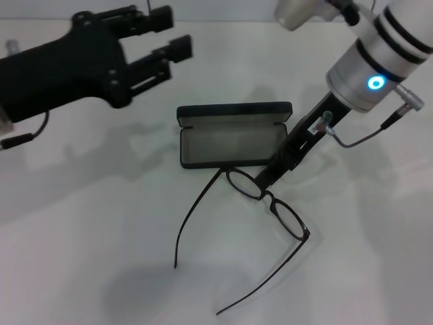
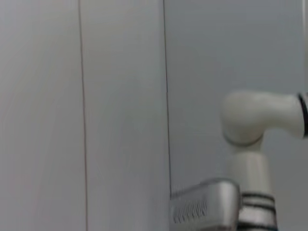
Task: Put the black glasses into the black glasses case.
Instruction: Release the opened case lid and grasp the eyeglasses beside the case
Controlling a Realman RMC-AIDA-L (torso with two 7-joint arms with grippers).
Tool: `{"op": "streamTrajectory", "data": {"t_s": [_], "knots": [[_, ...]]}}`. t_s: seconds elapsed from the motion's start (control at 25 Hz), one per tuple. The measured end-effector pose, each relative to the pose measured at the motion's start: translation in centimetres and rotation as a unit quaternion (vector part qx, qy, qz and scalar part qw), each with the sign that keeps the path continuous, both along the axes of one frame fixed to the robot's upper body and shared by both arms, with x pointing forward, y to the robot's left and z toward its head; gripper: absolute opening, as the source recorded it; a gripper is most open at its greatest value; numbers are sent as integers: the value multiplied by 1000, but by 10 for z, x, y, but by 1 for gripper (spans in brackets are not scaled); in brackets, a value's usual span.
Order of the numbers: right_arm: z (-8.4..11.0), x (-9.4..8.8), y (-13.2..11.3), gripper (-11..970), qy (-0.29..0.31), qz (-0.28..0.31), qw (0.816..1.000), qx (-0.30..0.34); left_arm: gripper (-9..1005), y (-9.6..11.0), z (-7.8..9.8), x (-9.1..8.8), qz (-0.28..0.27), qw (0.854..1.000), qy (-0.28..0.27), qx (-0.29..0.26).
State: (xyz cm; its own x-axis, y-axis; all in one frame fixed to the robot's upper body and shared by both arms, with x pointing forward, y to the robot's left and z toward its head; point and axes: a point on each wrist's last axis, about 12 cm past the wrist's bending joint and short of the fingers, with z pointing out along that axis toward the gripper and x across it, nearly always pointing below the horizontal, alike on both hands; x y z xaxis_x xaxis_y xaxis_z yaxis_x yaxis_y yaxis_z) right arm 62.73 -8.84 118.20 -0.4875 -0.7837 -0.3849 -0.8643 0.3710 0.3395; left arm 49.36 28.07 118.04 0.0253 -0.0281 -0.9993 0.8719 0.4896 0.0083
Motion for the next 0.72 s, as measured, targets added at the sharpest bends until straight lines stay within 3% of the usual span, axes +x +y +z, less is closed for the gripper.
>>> {"op": "streamTrajectory", "data": {"t_s": [0.24, 0.48, 0.72], "knots": [[-5, -3, 4, 496, 9, 5, 1000, -13, 452, 17, -11, -5, -2, 998, 8, -55], [-18, -8, 4, 492, 19, 0, 999, -36, 449, 19, -29, -8, -11, 997, 14, -81], [-25, -8, 1, 459, 15, -11, 999, -38, 445, 18, -32, -7, -12, 996, 17, -87]]}}
